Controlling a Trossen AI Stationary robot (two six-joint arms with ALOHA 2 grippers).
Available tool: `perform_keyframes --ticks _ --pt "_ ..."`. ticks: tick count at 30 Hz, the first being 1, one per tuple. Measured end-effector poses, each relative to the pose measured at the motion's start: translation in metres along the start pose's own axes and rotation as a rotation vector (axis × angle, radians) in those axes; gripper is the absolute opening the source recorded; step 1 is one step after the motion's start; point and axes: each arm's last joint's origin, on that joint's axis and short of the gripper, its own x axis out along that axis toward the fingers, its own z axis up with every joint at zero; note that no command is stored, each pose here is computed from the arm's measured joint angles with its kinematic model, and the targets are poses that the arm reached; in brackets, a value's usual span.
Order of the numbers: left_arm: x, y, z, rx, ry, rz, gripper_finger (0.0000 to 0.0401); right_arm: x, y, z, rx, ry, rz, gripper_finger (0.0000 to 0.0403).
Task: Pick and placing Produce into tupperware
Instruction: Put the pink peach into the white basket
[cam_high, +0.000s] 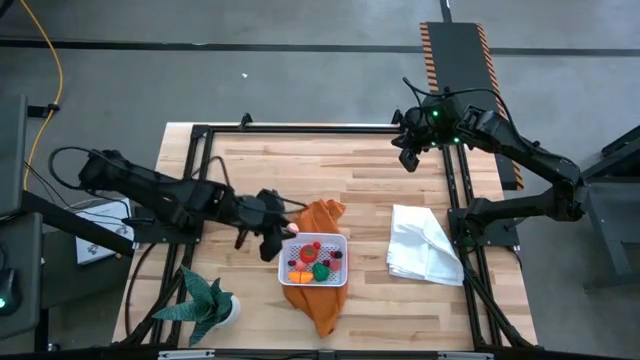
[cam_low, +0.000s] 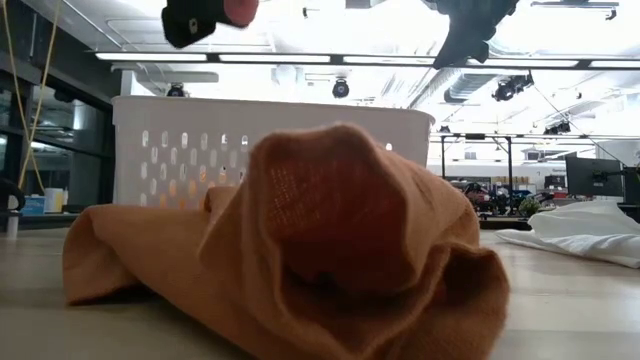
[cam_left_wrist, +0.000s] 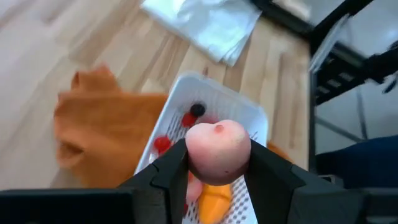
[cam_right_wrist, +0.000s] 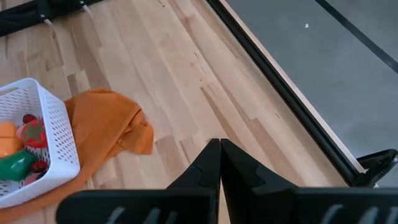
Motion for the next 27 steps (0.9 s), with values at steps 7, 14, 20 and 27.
perform_keyframes --ticks 7,14,20,27 --pt "0.034 -0.006 -0.005 -0.102 0.016 0.031 0.0129 0.000 0.000 -0.001 -0.015 0.006 0.000 0.0000" --pt "0.057 -0.005 -0.013 -0.120 0.066 0.063 0.0129 0.000 0.000 -0.005 -0.028 0.047 0.003 0.0000" --pt "0.073 -0.004 -0.021 -0.117 0.140 0.083 0.0129 0.000 0.000 -0.006 -0.030 0.057 0.004 0.0000" --pt "0.090 -0.003 -0.028 -0.124 0.175 0.096 0.0129 0.000 0.000 -0.005 -0.007 0.054 0.003 0.0000"
